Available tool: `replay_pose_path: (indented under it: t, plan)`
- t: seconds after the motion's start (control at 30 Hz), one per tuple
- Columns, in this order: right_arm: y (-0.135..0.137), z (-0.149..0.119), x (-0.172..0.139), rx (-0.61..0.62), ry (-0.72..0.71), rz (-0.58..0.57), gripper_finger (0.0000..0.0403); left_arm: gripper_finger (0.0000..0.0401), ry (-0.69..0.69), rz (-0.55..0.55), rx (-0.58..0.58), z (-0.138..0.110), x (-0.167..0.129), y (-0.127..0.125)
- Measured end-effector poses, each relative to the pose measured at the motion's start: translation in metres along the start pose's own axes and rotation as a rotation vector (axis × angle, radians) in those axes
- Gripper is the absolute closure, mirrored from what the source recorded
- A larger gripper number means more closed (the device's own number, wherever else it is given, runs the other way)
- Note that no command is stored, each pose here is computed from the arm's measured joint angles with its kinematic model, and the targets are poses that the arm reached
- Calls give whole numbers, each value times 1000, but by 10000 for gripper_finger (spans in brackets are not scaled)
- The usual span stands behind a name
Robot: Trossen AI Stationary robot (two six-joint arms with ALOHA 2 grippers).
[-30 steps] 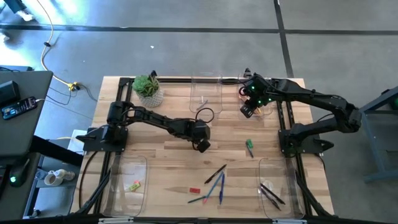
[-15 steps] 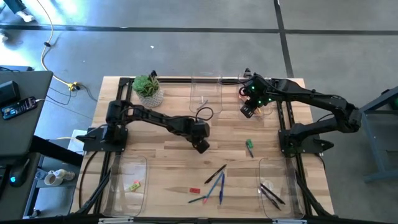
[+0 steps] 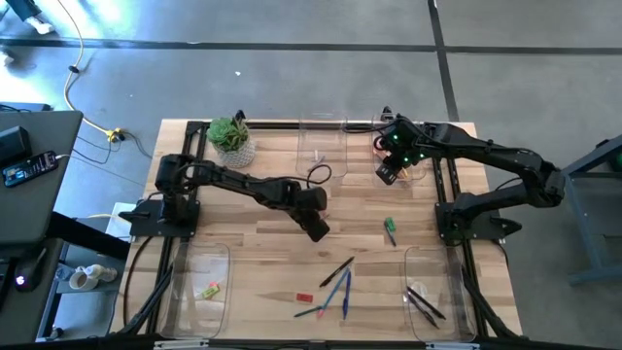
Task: Sort crayons/erasers/pens/pencils in bins
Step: Put the red crayon into the top left transparent bin
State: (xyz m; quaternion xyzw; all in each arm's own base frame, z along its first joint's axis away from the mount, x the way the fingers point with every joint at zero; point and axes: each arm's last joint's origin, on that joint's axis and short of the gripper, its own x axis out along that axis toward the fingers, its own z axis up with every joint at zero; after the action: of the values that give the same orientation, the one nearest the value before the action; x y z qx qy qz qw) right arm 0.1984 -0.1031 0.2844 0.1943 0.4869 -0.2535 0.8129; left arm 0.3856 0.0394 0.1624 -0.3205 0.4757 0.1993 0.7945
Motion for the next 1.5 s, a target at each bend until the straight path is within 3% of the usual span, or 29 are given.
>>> replay_pose_path:
  t: [0.37,0.77,1.23,1.5]
  plan:
    - [0,0,0,-15,0,0,304,396,-256,-127,25,29,-55,-7]
    - [1,7,0,-59,-76,12,304,396,-492,22,-39,66,-107,43]
    - [4,27,-4,-35,-288,17,304,396,-544,200,-56,97,-122,119]
    - [0,27,-3,143,-310,-93,304,396,-462,201,6,105,-106,152]
